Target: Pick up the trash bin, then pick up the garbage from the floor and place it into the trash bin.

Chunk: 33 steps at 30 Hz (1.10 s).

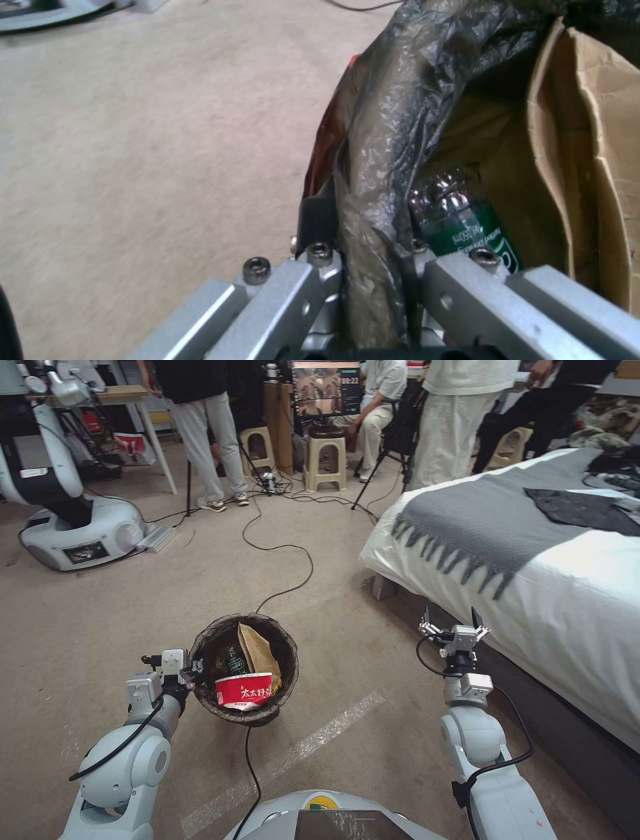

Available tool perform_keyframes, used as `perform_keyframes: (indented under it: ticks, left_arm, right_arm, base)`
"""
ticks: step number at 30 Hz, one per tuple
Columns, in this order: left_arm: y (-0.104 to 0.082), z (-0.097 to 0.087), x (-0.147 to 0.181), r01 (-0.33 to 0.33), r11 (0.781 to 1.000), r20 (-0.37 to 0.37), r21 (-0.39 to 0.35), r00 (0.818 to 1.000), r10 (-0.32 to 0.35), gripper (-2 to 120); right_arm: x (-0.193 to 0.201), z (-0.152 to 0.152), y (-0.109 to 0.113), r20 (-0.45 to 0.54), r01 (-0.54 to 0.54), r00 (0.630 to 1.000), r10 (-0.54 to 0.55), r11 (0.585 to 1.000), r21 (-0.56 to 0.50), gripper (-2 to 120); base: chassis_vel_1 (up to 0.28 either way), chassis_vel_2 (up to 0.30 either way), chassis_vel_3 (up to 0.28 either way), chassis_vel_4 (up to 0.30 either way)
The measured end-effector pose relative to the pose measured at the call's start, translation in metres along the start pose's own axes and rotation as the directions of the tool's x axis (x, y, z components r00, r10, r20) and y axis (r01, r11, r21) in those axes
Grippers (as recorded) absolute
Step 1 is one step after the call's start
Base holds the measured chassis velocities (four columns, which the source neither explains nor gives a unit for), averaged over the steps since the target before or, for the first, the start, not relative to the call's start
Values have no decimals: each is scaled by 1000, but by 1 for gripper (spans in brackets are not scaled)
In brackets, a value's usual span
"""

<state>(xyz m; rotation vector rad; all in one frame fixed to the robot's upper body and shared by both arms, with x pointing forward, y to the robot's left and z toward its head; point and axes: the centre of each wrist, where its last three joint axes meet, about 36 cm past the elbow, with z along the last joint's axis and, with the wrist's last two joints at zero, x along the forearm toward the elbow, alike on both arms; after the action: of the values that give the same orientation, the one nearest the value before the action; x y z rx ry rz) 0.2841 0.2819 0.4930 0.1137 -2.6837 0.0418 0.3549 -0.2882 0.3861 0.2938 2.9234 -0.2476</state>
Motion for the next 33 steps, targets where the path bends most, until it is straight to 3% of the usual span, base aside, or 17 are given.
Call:
perform_keyframes:
  ticks: [33]
  left_arm:
    - [-1, 2, -3, -10, 1000, -5, -10, 1000, 10, 0]
  right_arm:
    - [-2, 3, 1, -3, 4, 1000, -4, 1000, 5, 100]
  base:
    - [89, 85, 81, 86]
